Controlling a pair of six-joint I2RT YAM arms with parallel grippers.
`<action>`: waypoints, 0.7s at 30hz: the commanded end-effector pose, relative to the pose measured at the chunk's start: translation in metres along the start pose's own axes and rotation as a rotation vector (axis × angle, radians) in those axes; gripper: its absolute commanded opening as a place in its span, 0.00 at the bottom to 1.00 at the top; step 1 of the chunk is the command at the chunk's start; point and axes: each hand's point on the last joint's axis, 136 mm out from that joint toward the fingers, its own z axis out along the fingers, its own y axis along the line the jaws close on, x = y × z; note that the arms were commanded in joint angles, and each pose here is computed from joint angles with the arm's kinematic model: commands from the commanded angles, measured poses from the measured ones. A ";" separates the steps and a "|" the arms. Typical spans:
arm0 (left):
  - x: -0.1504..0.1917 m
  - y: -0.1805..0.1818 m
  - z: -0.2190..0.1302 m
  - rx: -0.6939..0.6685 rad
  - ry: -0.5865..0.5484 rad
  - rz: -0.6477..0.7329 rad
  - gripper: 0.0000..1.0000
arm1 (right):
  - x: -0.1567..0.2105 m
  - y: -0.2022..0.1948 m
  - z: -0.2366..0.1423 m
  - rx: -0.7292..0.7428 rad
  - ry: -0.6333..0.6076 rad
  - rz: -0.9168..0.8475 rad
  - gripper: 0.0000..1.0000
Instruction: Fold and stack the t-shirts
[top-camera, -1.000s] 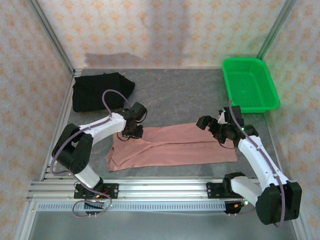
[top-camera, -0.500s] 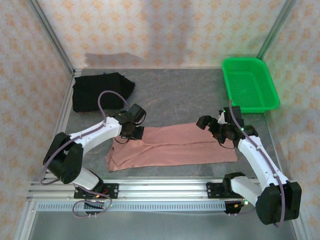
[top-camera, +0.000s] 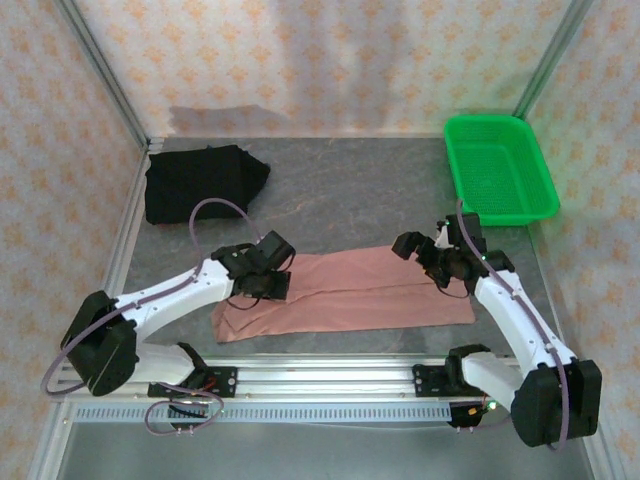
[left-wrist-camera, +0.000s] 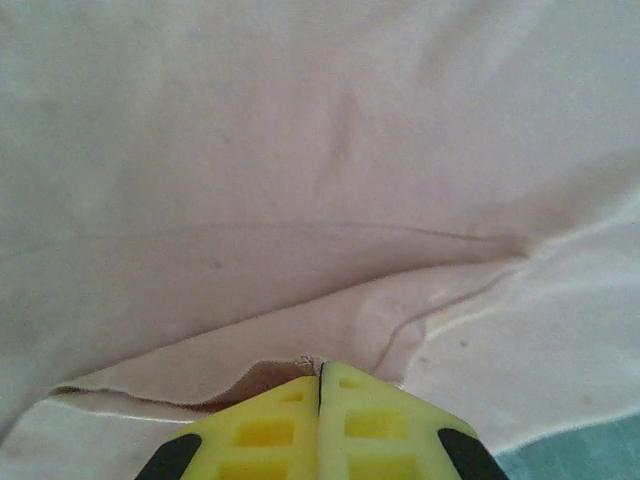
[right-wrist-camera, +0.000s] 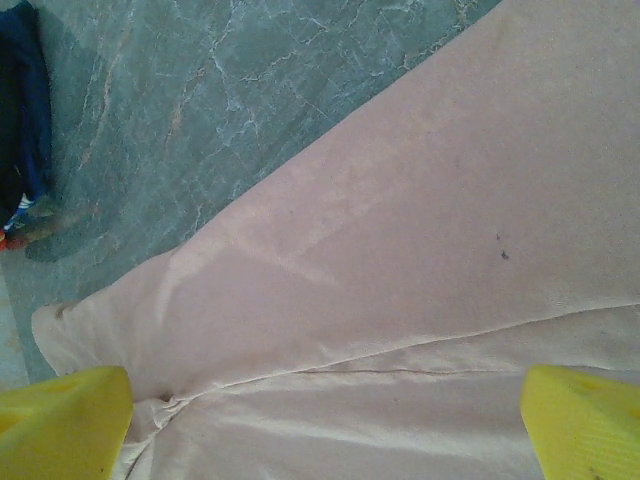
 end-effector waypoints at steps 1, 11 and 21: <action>0.014 -0.002 -0.004 -0.006 0.001 -0.061 0.01 | -0.002 -0.002 0.005 0.005 -0.012 0.005 0.99; 0.048 -0.030 0.007 0.015 0.007 -0.062 0.01 | -0.001 -0.008 0.013 0.020 0.008 0.015 0.99; 0.069 -0.043 0.006 0.026 0.024 -0.063 0.07 | 0.001 -0.018 0.022 0.064 0.032 0.024 0.99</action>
